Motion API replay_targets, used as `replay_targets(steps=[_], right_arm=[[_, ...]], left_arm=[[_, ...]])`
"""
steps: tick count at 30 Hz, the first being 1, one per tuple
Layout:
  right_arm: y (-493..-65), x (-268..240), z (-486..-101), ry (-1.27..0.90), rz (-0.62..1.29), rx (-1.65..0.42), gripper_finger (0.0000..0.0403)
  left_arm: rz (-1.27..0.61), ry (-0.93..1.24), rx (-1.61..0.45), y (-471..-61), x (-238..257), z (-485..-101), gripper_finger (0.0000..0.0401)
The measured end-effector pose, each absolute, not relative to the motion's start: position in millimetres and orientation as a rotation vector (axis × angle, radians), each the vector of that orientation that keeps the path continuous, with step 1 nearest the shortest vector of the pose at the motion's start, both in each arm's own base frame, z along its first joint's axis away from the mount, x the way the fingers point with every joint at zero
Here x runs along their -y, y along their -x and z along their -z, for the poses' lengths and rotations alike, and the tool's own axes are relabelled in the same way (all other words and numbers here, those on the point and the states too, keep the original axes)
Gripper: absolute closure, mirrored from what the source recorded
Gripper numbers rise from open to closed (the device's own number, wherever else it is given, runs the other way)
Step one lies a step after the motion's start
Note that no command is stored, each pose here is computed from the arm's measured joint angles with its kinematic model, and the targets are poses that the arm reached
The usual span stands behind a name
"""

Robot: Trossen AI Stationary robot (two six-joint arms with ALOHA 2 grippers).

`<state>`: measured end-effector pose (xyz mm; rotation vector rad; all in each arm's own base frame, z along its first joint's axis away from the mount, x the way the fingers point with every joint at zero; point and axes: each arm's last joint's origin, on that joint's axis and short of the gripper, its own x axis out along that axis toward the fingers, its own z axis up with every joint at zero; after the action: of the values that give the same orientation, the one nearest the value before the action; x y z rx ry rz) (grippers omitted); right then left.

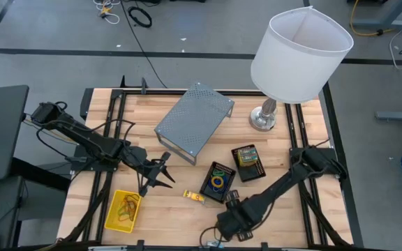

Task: Pick & Place Office Desk Supplies
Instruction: Put the box of crayons into right black bin

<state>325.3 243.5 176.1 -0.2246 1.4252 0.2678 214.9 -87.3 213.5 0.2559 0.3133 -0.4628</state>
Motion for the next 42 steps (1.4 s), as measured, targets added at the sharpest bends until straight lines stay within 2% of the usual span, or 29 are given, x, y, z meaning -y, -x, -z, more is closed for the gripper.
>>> replay_targets(steps=[12,23,35,39,42], right_arm=[[-344.6,-222.6,-177.4,0.177,-0.409,-1.422,0.0219],[-350.5,-219.0,-175.0,0.183,-0.437,-1.400,0.0222],[-344.7,-216.9,-154.7,0.161,-0.455,-1.389,0.0225],[-345.0,-216.9,-154.5,0.172,-0.471,-1.382,0.0259],[-345.1,-217.1,-154.2,0.186,-0.477,-1.378,0.0318]], left_arm=[[0.463,-0.256,-0.314,-214.9,87.2,-213.5,0.0298],[0.463,-0.256,-0.314,-214.8,87.3,-213.5,0.0298],[0.463,-0.252,-0.316,-214.8,87.3,-213.3,0.0298],[0.463,-0.252,-0.315,-214.8,87.3,-213.4,0.0298],[0.463,-0.252,-0.316,-214.8,87.3,-213.4,0.0298]])
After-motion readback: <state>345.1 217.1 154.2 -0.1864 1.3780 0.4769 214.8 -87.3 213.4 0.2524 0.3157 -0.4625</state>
